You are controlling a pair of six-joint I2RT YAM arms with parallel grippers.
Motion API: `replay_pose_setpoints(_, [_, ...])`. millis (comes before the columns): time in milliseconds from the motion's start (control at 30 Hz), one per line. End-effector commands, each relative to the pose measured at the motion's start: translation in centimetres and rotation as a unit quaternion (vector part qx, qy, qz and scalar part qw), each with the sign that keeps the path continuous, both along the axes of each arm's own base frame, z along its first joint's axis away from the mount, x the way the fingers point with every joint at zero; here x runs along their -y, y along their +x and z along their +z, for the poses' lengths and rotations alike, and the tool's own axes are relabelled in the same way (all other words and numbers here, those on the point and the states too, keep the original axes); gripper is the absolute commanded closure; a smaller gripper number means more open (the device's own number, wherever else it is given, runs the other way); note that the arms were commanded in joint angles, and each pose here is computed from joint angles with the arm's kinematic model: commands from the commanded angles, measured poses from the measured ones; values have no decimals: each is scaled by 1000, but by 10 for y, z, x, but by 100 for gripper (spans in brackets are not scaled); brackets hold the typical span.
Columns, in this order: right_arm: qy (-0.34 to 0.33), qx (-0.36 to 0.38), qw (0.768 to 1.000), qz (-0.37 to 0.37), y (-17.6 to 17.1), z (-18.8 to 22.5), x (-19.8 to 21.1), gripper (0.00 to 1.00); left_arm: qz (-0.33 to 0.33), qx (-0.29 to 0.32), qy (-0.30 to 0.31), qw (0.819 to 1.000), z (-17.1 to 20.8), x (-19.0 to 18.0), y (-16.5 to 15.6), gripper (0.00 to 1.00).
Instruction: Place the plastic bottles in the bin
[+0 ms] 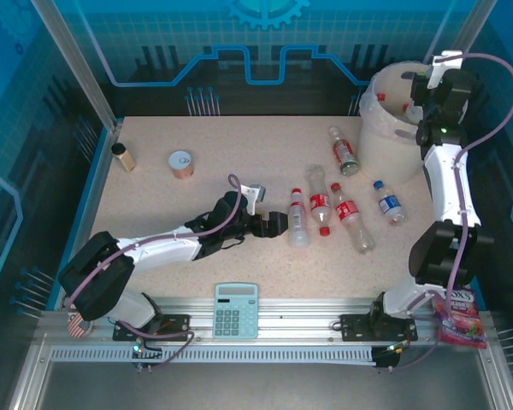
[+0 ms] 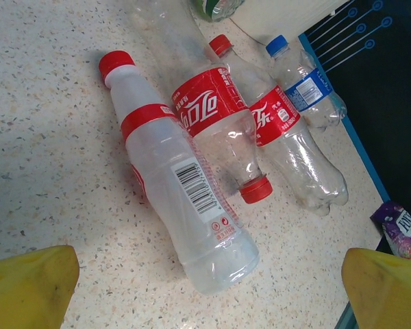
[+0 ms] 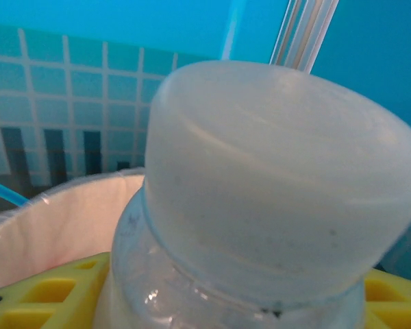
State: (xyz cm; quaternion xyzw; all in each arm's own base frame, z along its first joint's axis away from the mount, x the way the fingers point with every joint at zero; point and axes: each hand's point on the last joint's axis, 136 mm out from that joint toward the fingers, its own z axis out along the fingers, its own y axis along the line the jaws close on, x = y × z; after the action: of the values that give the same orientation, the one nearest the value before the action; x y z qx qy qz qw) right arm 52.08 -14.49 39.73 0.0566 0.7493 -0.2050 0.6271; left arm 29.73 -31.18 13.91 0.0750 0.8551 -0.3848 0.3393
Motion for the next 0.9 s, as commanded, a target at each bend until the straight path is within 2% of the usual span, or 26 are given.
replay_pose_setpoints(0, [-34,-55,997,-29,10,-28,16,70,-3,-2,-10,1000,0,2,-1,1])
replay_pose_setpoints(267, [-74,-135,986,-56,34,-63,30,69,-1,-6,-10,1000,-3,2,-1,1])
replay_pose_setpoints(367, [-74,-134,987,-49,38,-64,27,69,0,-7,-10,1000,-4,2,0,1])
replay_pose_setpoints(600, [-80,-66,995,4,26,-13,-3,68,1,-9,-10,1000,-7,3,1,1])
replay_pose_setpoints(867, [-18,33,997,60,1,50,-34,68,-4,-14,-15,1000,-9,7,2,1])
